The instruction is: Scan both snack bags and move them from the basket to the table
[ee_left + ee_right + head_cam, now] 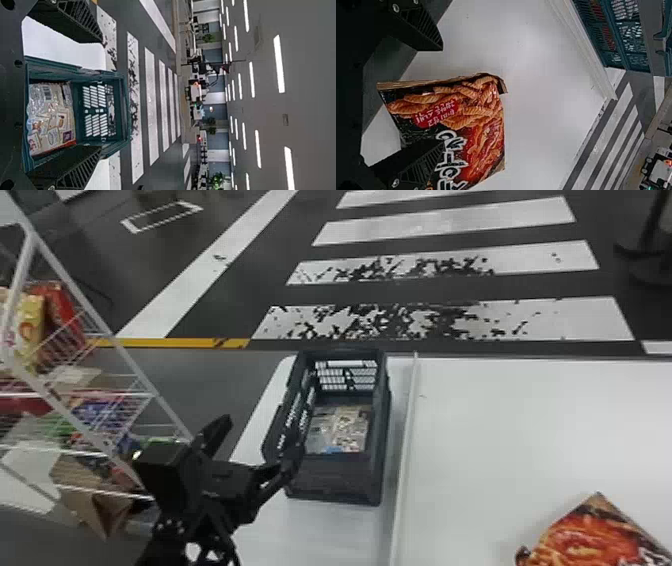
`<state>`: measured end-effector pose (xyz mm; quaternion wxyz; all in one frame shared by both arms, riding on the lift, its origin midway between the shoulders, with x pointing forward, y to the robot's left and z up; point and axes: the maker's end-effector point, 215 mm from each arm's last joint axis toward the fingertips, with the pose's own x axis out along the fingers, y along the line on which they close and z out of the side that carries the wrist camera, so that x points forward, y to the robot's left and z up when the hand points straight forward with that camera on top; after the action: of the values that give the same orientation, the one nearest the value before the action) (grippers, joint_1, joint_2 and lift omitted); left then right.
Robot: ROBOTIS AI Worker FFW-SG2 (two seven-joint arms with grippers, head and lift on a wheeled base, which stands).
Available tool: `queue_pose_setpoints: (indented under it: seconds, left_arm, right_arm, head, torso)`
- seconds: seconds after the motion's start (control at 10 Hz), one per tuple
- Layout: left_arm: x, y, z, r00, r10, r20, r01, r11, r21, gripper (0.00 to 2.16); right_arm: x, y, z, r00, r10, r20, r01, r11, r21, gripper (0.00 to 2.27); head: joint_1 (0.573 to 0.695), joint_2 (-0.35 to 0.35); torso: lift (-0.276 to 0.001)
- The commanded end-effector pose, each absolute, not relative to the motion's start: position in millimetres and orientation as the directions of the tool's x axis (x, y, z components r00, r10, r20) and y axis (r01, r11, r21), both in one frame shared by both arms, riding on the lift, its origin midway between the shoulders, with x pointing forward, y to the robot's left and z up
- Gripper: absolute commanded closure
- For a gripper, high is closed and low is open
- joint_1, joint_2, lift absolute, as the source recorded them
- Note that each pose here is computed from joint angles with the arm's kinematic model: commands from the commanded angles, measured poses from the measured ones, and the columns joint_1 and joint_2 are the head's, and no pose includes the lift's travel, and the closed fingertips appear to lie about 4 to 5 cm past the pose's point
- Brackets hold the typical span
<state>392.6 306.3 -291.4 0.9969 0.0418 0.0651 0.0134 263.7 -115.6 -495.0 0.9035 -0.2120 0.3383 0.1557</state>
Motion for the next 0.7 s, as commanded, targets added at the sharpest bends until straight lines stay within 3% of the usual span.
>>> queue_pose_setpoints:
  seconds: [0.0,0.6]
  left_arm:
    - [392.4,306.4,-293.0,0.991,0.029,-0.133,-0.018,0.997,0.078,0.03]
    - [393.8,302.5,-287.1,0.992,-0.002,-0.125,0.009,0.998,0.056,0.03]
  right_arm:
    - [270.0,-111.2,-499.0,0.736,0.129,-0.664,-0.427,0.85,-0.309,0.11]
    - [278.0,-124.5,-511.8,0.756,0.108,-0.646,-0.441,0.814,-0.379,0.21]
  head:
    - [0.695,0.327]
    - [0.695,0.311]
  torso:
    - [-0.098]
    - [-0.098]
